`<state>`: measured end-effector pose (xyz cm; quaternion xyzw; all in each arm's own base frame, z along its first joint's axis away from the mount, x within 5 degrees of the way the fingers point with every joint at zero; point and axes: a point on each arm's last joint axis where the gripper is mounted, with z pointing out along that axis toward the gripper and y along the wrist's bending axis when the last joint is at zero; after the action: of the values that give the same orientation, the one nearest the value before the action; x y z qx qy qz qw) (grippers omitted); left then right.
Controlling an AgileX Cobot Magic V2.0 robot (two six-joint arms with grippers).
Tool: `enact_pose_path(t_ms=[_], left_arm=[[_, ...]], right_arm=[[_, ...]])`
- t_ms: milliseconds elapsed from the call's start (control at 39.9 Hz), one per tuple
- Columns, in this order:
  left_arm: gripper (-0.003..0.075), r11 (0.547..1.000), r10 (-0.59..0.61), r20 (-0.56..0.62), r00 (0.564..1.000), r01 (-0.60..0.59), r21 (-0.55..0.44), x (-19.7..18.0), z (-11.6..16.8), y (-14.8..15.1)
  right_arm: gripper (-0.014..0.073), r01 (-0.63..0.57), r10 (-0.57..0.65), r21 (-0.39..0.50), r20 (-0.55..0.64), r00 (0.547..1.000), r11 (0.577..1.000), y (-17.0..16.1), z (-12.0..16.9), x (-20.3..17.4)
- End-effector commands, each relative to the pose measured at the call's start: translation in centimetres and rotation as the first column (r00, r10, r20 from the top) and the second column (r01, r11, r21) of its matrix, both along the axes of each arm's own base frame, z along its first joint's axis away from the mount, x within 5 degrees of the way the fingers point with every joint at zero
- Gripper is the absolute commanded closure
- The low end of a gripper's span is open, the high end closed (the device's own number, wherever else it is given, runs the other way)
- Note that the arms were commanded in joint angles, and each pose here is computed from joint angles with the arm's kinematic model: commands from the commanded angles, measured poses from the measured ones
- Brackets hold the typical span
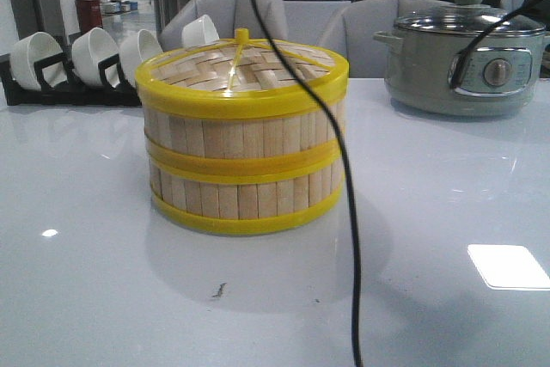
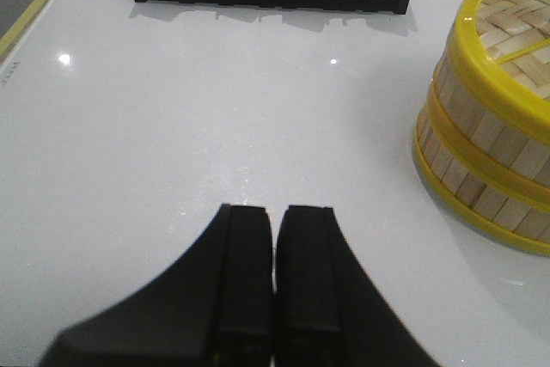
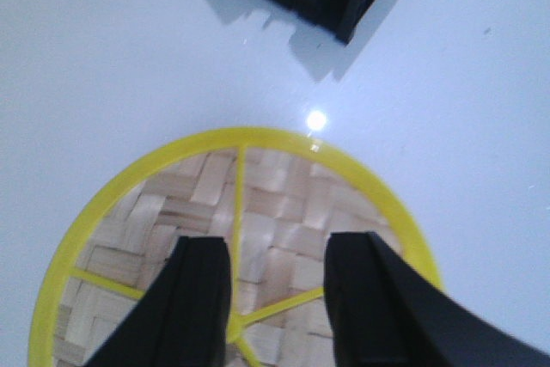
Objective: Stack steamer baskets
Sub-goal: 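Open the right gripper and raise it away from the lid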
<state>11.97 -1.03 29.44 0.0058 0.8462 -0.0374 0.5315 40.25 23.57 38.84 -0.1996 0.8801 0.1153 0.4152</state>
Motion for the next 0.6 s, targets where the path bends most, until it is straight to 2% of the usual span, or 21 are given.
enact_pose_path(t_ms=[0,125,251,426,576], left_arm=[[0.0637,1.000,-0.009,0.109,0.994,0.011,-0.013,0.3,1.7,-0.2],[0.0637,1.000,-0.009,0.109,0.994,0.011,-0.013,0.3,1.7,-0.2],[0.0637,1.000,-0.009,0.109,0.994,0.011,-0.013,0.3,1.7,-0.2],[0.0637,1.000,-0.009,0.109,0.994,0.011,-0.013,0.3,1.7,-0.2],[0.0637,1.000,-0.009,0.109,0.994,0.011,-0.013,0.3,1.7,-0.2]], right_arm=[[0.0220,0.039,-0.059,0.092,0.220,0.974,0.995,-4.1,7.0,-2.2],[0.0224,0.101,-0.132,0.124,0.277,0.952,0.987,-8.2,8.7,-3.8],[0.0224,0.168,-0.212,0.154,0.333,0.919,0.974,-12.4,9.0,-6.1],[0.0224,0.266,-0.325,0.195,0.410,0.853,0.944,-18.0,7.8,-10.8],[0.0224,0.340,-0.401,0.214,0.447,0.799,0.916,-21.3,5.2,-15.3]])
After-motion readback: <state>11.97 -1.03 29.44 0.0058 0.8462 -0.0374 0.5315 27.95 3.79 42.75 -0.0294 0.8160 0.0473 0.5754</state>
